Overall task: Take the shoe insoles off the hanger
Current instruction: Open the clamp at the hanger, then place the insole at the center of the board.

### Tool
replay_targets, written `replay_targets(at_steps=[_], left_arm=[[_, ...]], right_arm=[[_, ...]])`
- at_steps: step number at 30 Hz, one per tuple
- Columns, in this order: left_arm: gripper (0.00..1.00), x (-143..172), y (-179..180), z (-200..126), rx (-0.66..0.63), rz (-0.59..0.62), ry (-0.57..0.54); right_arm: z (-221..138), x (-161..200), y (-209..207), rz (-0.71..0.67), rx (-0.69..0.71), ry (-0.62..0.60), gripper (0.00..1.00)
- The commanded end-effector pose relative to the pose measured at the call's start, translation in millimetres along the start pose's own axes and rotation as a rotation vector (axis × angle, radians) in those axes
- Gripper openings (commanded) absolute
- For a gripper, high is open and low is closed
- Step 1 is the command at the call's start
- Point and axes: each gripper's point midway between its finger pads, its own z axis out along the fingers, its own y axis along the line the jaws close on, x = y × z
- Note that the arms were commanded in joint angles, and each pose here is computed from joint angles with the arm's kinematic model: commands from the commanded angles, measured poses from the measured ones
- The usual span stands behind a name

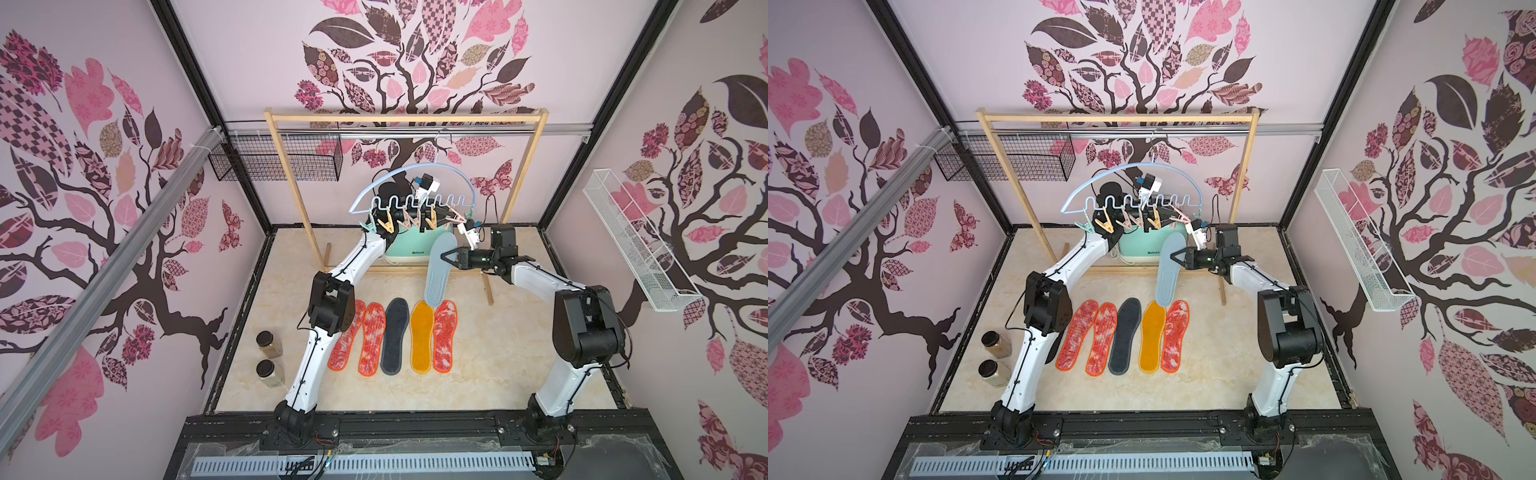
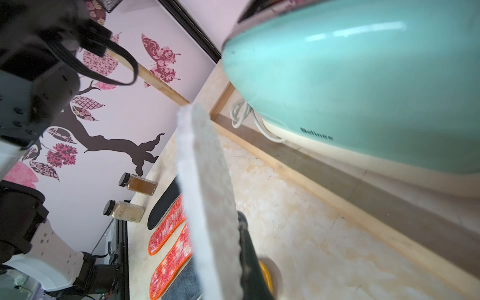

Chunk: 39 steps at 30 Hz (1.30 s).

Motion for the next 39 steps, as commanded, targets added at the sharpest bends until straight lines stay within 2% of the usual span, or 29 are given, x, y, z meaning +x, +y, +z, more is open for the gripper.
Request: replay_targets(at_steps=[1, 9, 16, 18, 22, 27, 33, 35, 39], left_arm=[[0.12, -8.4, -1.7, -5.5, -0.013, 0.024, -0.008], [0.12, -10.2, 8.0, -11.4, -0.054, 0.02, -0.02], [0.12, -12.6, 10.1, -13.8, -0.066, 0.012, -0.027], [0.12, -13.3, 12.2, -15.8, -0.074, 0.011, -0.031], [0.12, -14.0, 14.6, -19.9, -0.086, -0.001, -0.037], [0.12, -14.2, 16.0, -26.4, -0.094, -0.006, -0.042], [0.12, -18.4, 18.3, -32.7, -0.107, -0.015, -0.053], [0.12, -19.1, 18.6, -35.2, -0.114, -0.012, -0.053], [0.12, -22.1, 18.0, -38.7, -0.125, -0.008, -0.057]], right_arm=[[-10.8, -16.8, 15.3, -0.031, 0.017, -0.066, 0.03], [-19.1, -0.9, 19.7, 0.03, 0.066, -0.081, 0.03], [-19.5, 30.5, 38.4, 0.094, 0.115, -0.002, 0.03], [-20.6, 43.5, 53.4, 0.106, 0.075, 0.025, 0.03], [-40.3, 71.0, 67.5, 0.138, 0.122, 0.093, 0.03], [-80.5, 94.5, 74.6, 0.157, 0.272, 0.128, 0.02], [-125.0, 122.0, 56.0, 0.238, 0.543, 0.161, 0.02], [-132.5, 135.2, 44.2, 0.298, 0.63, 0.215, 0.03], [-133.5, 159.1, 26.1, 0.365, 0.709, 0.339, 0.03]])
